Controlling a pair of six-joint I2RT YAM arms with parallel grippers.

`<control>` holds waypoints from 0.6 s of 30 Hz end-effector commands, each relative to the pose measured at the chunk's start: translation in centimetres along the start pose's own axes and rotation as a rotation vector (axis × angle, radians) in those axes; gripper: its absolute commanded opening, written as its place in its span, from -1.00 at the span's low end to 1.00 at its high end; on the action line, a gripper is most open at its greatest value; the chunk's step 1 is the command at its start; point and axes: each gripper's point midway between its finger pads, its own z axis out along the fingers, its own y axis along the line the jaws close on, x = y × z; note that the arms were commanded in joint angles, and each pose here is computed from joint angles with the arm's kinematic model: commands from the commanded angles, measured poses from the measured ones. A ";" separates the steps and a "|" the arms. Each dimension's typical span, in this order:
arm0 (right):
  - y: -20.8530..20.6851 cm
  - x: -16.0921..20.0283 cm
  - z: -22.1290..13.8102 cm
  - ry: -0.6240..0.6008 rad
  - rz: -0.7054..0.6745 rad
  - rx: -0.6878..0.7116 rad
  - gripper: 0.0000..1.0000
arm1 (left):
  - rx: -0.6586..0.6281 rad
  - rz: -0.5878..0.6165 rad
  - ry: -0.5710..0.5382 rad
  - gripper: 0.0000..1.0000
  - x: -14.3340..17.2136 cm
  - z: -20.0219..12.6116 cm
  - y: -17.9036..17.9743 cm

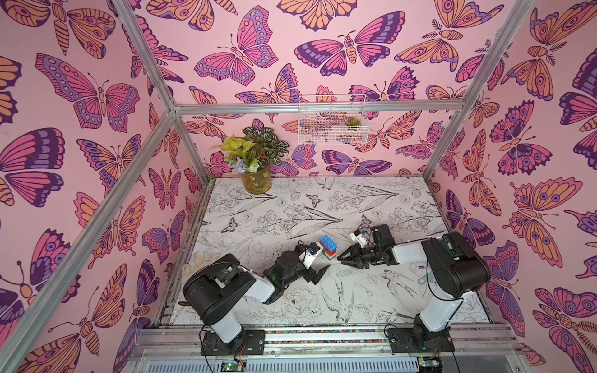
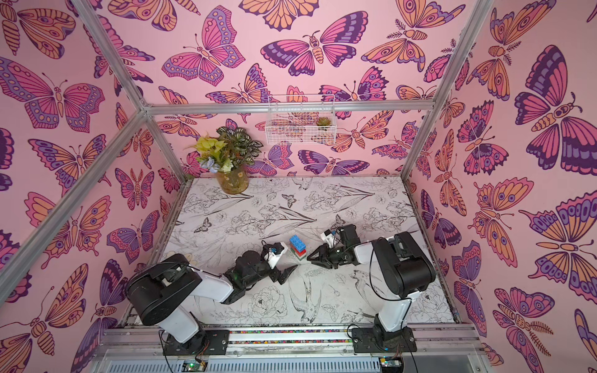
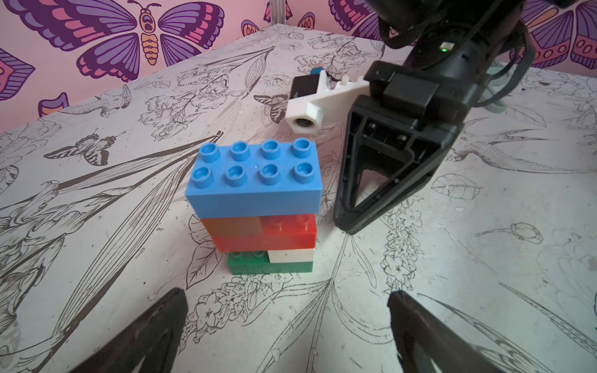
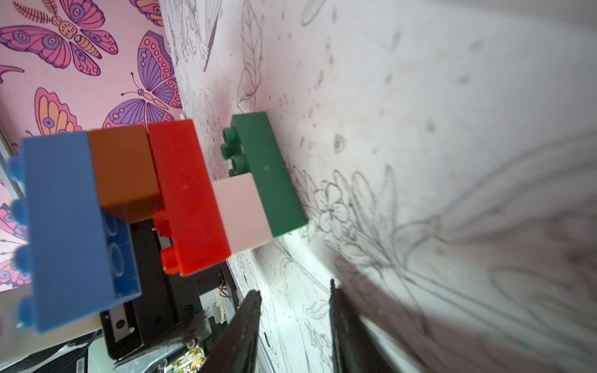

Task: Assemble the number 5 with lego
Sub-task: Adjust the lego brick at the center of the board.

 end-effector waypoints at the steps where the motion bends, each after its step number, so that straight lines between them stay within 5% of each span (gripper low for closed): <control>1: -1.1 0.7 -1.1 0.006 0.019 0.039 -0.24 | -0.007 -0.031 -0.075 1.00 -1.7 0.5 0.6; 18: -1.0 0.3 -2.2 0.000 0.014 0.043 -0.24 | -0.008 -0.046 -0.057 0.97 -0.7 2.8 1.3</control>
